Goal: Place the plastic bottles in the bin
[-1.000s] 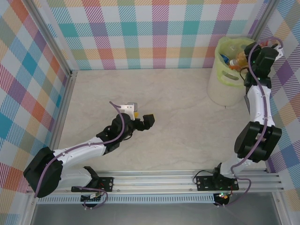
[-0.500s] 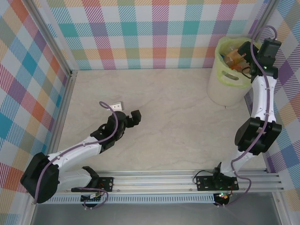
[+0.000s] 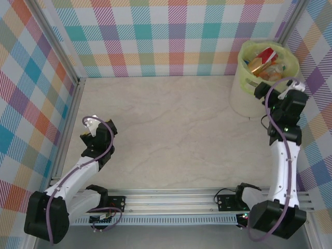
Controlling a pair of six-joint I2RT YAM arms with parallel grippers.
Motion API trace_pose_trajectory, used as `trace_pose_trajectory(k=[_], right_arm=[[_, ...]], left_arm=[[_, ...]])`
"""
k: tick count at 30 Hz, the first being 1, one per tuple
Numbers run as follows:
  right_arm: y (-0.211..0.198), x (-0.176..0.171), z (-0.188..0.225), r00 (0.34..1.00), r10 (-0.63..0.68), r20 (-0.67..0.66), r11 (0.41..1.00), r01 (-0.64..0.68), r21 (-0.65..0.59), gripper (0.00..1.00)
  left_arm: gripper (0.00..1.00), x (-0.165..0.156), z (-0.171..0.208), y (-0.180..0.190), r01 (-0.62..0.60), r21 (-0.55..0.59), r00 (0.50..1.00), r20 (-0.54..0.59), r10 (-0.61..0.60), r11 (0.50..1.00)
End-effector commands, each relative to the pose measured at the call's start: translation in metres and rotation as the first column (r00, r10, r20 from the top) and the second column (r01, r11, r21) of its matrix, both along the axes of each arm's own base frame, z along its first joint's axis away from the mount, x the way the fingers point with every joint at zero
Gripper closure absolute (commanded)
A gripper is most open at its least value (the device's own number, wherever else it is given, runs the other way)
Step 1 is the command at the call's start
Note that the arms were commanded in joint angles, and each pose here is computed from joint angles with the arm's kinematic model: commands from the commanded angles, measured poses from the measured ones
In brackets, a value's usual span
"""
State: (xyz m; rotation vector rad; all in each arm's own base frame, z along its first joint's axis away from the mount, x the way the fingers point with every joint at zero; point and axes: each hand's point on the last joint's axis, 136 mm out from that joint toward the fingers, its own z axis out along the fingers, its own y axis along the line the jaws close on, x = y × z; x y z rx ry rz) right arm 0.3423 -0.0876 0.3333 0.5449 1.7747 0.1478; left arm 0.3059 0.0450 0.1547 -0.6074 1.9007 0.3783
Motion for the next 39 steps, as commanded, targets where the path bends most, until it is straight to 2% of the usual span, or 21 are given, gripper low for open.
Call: trace_pose_trajectory(k=[1,4,8,11,15,18,20,22,24,30,32,39], right_arm=[[0.005,-0.010,-0.062,0.995,0.034,-0.090,0.999,-0.036,-0.018,0.00],[0.012,-0.020,-0.119,0.984,0.057,-0.169,0.998,-0.053,0.025,0.00],[0.019,-0.021,-0.183,0.972,0.083,-0.221,0.992,-0.059,0.112,0.00],[0.025,-0.014,-0.208,0.964,0.128,-0.234,0.987,-0.101,0.126,0.00],[0.029,-0.007,-0.228,0.955,0.169,-0.243,0.981,-0.139,0.136,0.00],[0.039,-0.003,-0.237,0.946,0.210,-0.246,0.976,-0.191,0.101,0.00],[0.044,0.001,-0.240,0.940,0.226,-0.256,0.974,-0.216,0.067,0.00],[0.050,0.008,-0.237,0.939,0.246,-0.239,0.969,-0.243,0.042,0.00],[0.055,0.017,-0.232,0.946,0.247,-0.210,0.967,-0.255,-0.012,0.00],[0.068,0.040,-0.217,0.969,0.214,-0.120,0.949,-0.236,-0.211,0.00],[0.071,0.043,-0.223,0.973,0.208,-0.104,0.948,-0.227,-0.225,0.00],[0.100,0.029,-0.227,0.951,0.310,0.012,0.892,-0.286,-0.351,0.00]], left_arm=[[0.00,0.003,-0.026,0.017,-0.004,0.034,0.999,-0.045,0.006,0.999],[0.00,0.015,-0.050,0.016,0.051,-0.006,0.993,-0.108,-0.051,0.999],[0.00,0.048,-0.058,-0.010,0.252,-0.033,0.959,-0.122,-0.254,0.967],[0.00,0.068,-0.058,-0.024,0.348,-0.027,0.932,-0.102,-0.349,0.937],[0.00,0.085,-0.050,-0.040,0.441,-0.022,0.897,-0.004,-0.441,0.897],[0.00,0.089,-0.067,-0.048,0.488,-0.029,0.873,0.031,-0.487,0.873],[0.00,0.087,-0.072,-0.047,0.484,-0.007,0.873,0.064,-0.483,0.875],[0.00,0.083,-0.073,-0.033,0.404,-0.019,0.914,0.051,-0.403,0.915],[0.00,0.084,-0.072,-0.031,0.369,-0.001,0.929,0.032,-0.369,0.929],[0.00,0.085,-0.071,-0.031,0.362,0.011,0.932,0.029,-0.362,0.932],[0.00,0.085,-0.072,-0.031,0.362,0.010,0.932,0.028,-0.362,0.932],[0.00,0.084,-0.072,-0.031,0.363,0.011,0.931,0.030,-0.363,0.932]])
